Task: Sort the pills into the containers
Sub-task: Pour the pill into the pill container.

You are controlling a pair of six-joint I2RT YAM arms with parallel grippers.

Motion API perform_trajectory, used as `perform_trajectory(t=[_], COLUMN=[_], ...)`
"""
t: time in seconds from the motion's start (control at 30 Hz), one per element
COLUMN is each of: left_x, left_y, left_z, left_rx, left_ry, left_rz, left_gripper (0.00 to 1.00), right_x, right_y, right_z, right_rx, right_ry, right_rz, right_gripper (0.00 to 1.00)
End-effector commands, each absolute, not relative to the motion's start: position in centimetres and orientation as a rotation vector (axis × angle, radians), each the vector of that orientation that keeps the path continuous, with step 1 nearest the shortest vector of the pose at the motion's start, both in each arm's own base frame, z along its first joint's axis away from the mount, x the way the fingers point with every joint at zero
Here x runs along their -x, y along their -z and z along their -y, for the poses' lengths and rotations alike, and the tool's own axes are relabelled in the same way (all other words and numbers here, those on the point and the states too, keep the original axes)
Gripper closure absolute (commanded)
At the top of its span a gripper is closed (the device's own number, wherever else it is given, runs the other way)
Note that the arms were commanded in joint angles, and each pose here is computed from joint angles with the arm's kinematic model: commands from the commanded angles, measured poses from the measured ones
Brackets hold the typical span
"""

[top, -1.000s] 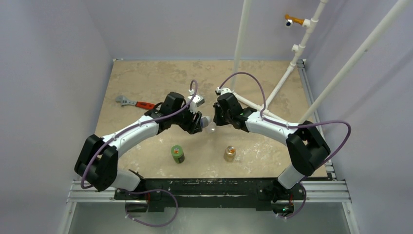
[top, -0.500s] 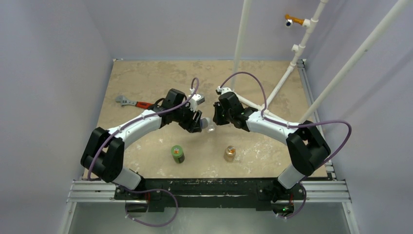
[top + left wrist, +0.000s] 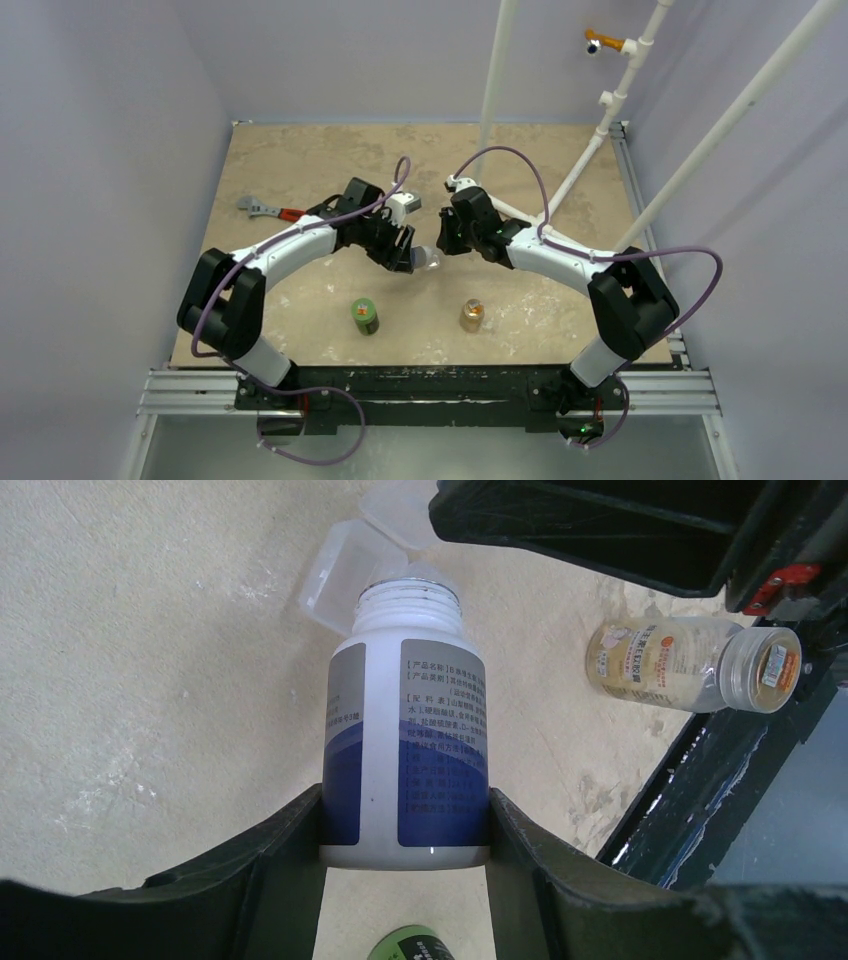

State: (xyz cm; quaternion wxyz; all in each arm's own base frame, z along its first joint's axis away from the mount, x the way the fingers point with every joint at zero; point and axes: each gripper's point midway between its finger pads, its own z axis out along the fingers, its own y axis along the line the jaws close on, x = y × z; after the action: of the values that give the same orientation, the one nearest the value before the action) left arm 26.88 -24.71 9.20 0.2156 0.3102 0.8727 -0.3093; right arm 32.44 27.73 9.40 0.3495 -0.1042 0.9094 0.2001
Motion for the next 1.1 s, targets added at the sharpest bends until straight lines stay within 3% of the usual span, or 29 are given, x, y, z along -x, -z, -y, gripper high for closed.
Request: perform_trajectory(t=[0.0,1.07], left_x=[-28.1,-28.7], left_y=[-10.8,-9.7], left_z=[25.2,25.1], left_rx=[-0.879,-0.842], left_ry=[0.89,0.954], left_rz=[-2.375,-2.507], left_gripper=[1.0,1.0], right_x=[-32.7,-32.3], right_y=[-10.4,-10.0], right_z=[-28.5,-29.1], right_rx=[0.27,0.315], right_ry=[-0.577,-0.617], right_rz=[-2.31,-2.32], right_gripper=[1.0,1.0])
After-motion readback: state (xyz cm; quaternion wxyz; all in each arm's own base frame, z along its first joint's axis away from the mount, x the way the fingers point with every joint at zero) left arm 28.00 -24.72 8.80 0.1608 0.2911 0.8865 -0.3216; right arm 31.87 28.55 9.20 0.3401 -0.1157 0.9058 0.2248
